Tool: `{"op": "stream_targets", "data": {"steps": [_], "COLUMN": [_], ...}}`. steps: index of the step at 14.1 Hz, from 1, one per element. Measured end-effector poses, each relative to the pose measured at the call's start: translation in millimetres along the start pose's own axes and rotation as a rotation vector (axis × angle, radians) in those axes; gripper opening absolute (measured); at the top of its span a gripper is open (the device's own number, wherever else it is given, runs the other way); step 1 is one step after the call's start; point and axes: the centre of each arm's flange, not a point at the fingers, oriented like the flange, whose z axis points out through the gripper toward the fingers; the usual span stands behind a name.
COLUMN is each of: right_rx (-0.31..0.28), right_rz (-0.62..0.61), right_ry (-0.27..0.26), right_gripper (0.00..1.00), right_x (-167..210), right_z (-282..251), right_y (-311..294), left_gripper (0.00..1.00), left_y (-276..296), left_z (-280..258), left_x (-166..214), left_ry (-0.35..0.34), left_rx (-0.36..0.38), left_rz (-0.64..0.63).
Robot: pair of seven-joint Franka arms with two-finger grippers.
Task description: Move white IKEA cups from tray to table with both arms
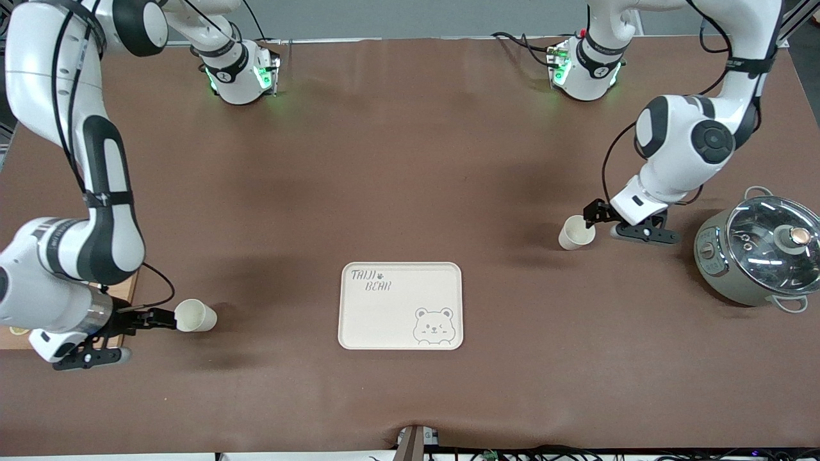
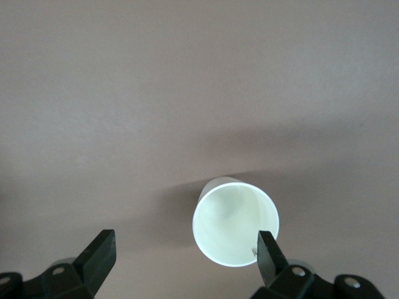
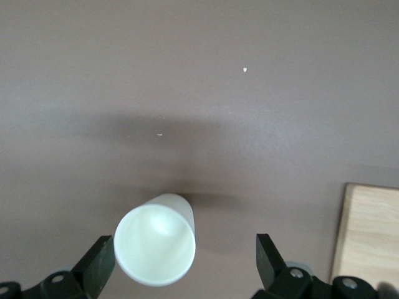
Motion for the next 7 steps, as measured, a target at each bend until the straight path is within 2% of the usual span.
{"op": "stream_targets", "data": {"steps": [4, 7], "right_rx": [0.005, 0.01], "right_rz": [0.004, 0.04], "right_ry": [0.021, 0.021], "right_gripper": [1.0, 1.0], "right_x": [-13.8, -32.6], "right_z": [-83.5, -137.5], "right_y": [-0.5, 2.0], "left_gripper": [1.0, 1.0], "left_y": [-6.8, 5.8], "left_z": [-67.4, -120.5], "left_x": [45.8, 66.3], "left_ry": [0.02, -0.012], "left_rx": [-0.011, -0.022], "left_rz": [-0.037, -0.047]}}
